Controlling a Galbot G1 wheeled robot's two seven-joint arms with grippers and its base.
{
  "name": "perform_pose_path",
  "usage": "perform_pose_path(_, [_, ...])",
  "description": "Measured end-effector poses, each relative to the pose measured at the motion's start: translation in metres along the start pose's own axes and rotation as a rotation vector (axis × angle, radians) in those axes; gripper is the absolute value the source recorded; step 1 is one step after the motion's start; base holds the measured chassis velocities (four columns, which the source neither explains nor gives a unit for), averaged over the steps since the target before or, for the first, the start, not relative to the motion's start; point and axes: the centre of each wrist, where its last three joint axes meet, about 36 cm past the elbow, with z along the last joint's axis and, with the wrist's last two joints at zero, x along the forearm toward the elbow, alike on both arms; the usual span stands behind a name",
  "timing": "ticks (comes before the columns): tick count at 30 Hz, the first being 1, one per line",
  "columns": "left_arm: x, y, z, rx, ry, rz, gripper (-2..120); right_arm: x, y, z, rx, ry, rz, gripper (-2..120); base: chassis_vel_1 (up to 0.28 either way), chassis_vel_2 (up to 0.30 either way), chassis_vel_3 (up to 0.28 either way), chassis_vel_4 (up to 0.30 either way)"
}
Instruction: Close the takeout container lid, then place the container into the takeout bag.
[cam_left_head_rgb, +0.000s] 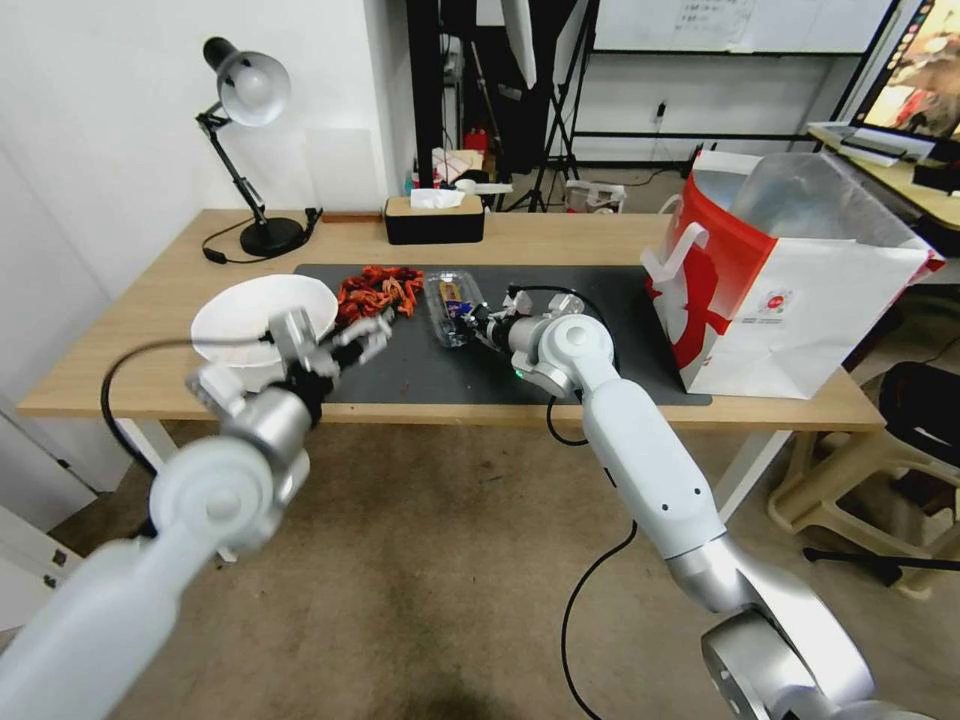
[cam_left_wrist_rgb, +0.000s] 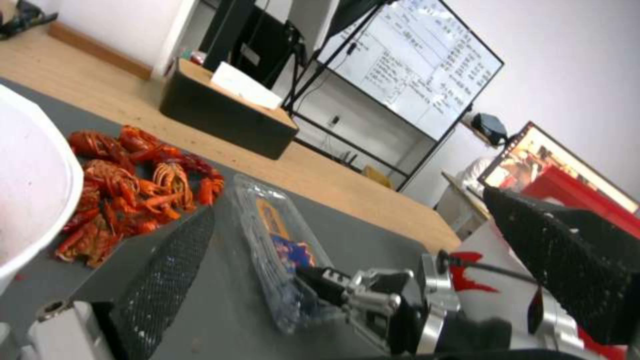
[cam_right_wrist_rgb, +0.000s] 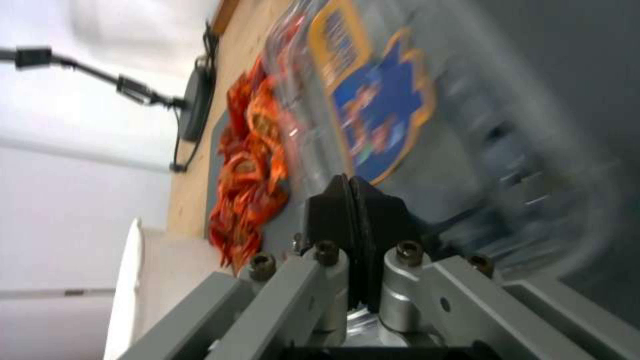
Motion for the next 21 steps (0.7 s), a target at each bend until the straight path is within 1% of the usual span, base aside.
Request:
perform_pose_path(3, [-0.017, 0.006, -0.013, 0.043, 0.028, 0.007, 100, -0.003, 0.003, 0.002, 0.009, 0.013, -0.001, 0, 0.000, 0.000, 0.000, 0.000])
perform_pose_path(4, [-0.017, 0.006, -0.013, 0.043, 0.028, 0.007, 100, -0.003, 0.003, 0.002, 0.009, 0.013, -0.001, 0, 0.000, 0.000, 0.000, 0.000])
perform_pose_path(7, [-0.037, 0.008, -0.023, 0.087, 0.072, 0.034, 100, -0.004, 0.003, 0.001, 0.010, 0.014, 0.002, 0, 0.000, 0.000, 0.000, 0.000])
perform_pose_path(8, [-0.037, 0.008, -0.023, 0.087, 0.072, 0.034, 100, -0.004, 0.003, 0.001, 0.010, 0.014, 0.002, 0, 0.000, 0.000, 0.000, 0.000])
perform_pose_path(11, [-0.065, 0.012, -0.030, 0.123, 0.100, 0.033, 100, -0.004, 0.002, 0.001, 0.011, 0.011, 0.006, 0, 0.000, 0.000, 0.000, 0.000])
perform_pose_path(12, [-0.077, 0.015, -0.029, 0.134, 0.110, 0.021, 100, -0.004, 0.002, 0.000, 0.012, 0.010, 0.007, 0, 0.000, 0.000, 0.000, 0.000])
perform_pose_path(13, [-0.077, 0.015, -0.029, 0.134, 0.110, 0.021, 100, -0.004, 0.002, 0.000, 0.012, 0.010, 0.007, 0, 0.000, 0.000, 0.000, 0.000])
perform_pose_path(16, [-0.102, 0.019, -0.025, 0.146, 0.132, 0.001, 100, -0.004, 0.001, 0.001, 0.013, 0.008, 0.010, 0, 0.000, 0.000, 0.000, 0.000])
perform_pose_path(17, [-0.102, 0.019, -0.025, 0.146, 0.132, 0.001, 100, -0.004, 0.001, 0.001, 0.013, 0.008, 0.010, 0, 0.000, 0.000, 0.000, 0.000])
perform_pose_path(19, [-0.115, 0.021, -0.021, 0.154, 0.148, -0.006, 100, -0.003, 0.000, 0.001, 0.014, 0.006, 0.011, 0, 0.000, 0.000, 0.000, 0.000])
perform_pose_path(20, [-0.115, 0.021, -0.021, 0.154, 0.148, -0.006, 100, -0.003, 0.000, 0.001, 0.014, 0.006, 0.011, 0, 0.000, 0.000, 0.000, 0.000])
perform_pose_path(21, [-0.124, 0.022, -0.022, 0.158, 0.156, -0.007, 100, -0.003, -0.001, 0.001, 0.014, 0.005, 0.012, 0, 0.000, 0.000, 0.000, 0.000])
